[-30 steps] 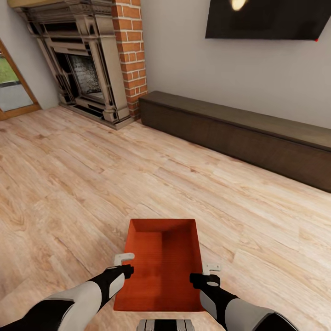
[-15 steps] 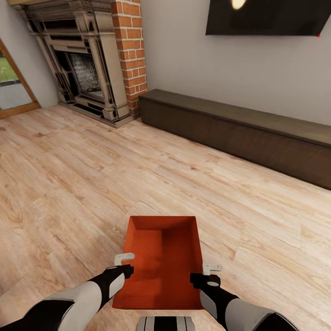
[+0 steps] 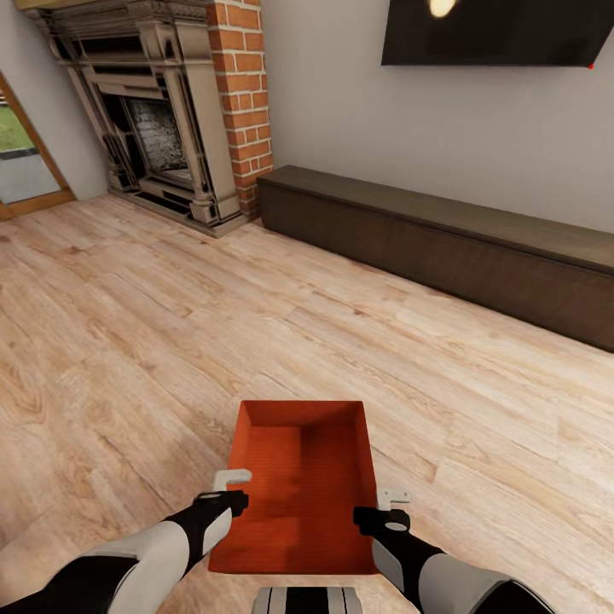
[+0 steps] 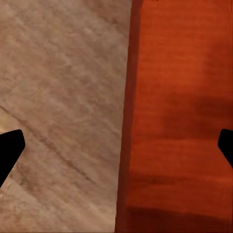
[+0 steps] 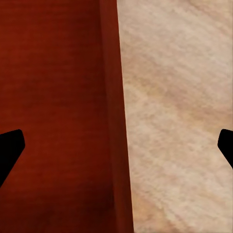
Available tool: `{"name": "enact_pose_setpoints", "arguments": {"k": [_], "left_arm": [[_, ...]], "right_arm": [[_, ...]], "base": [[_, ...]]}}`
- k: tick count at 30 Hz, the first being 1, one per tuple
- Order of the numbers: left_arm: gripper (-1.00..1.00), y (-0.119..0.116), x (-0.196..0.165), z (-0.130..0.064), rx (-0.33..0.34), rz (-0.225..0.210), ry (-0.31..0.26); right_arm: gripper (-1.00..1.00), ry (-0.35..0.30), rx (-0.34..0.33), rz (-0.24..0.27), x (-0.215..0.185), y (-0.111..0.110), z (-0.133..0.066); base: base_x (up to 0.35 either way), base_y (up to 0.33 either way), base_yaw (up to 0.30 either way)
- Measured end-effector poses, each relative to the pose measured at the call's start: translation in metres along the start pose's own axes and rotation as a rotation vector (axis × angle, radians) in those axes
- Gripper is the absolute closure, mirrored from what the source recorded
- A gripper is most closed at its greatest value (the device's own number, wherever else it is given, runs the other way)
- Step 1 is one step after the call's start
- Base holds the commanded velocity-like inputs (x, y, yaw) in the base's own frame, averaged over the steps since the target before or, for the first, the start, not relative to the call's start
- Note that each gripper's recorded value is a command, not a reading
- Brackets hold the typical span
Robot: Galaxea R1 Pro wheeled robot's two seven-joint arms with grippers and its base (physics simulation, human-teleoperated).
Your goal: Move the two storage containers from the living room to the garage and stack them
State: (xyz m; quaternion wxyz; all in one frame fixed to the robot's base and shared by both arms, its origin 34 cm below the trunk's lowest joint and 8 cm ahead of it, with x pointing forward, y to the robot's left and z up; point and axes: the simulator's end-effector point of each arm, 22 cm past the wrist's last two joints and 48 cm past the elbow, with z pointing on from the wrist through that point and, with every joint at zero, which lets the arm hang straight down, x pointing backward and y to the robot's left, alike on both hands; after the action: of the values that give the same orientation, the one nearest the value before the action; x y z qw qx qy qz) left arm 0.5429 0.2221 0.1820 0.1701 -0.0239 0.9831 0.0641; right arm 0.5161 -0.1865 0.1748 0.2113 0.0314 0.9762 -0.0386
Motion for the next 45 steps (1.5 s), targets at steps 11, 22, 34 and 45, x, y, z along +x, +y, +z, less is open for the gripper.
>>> {"name": "enact_pose_setpoints", "arguments": {"k": [11,22,34,45], "left_arm": [[-1.00,0.0012,-0.0008,0.0003,0.000,0.039,-0.006],[-1.00,0.0005,-0.0015,0.0003,0.004,0.039,-0.008],[1.00,-0.0018,0.0009,0.0003,0.013,0.023,0.000],[1.00,-0.0063,0.0011,-0.0001,0.026,0.023,0.000]], "right_arm": [[-1.00,0.000,0.000,0.000,0.0000,0.0000,0.0000],[-1.00,0.000,0.000,-0.001,0.0000,-0.0003,0.0001],[1.00,-0.004,-0.007,-0.019,-0.0011,0.0014,0.0001],[1.00,-0.004,-0.008,-0.020,-0.0012,0.0017,0.0000]], "base": [[0.000,0.000,0.000],[0.000,0.000,0.000],[0.000,0.000,0.000],[0.000,0.000,0.000]]}}
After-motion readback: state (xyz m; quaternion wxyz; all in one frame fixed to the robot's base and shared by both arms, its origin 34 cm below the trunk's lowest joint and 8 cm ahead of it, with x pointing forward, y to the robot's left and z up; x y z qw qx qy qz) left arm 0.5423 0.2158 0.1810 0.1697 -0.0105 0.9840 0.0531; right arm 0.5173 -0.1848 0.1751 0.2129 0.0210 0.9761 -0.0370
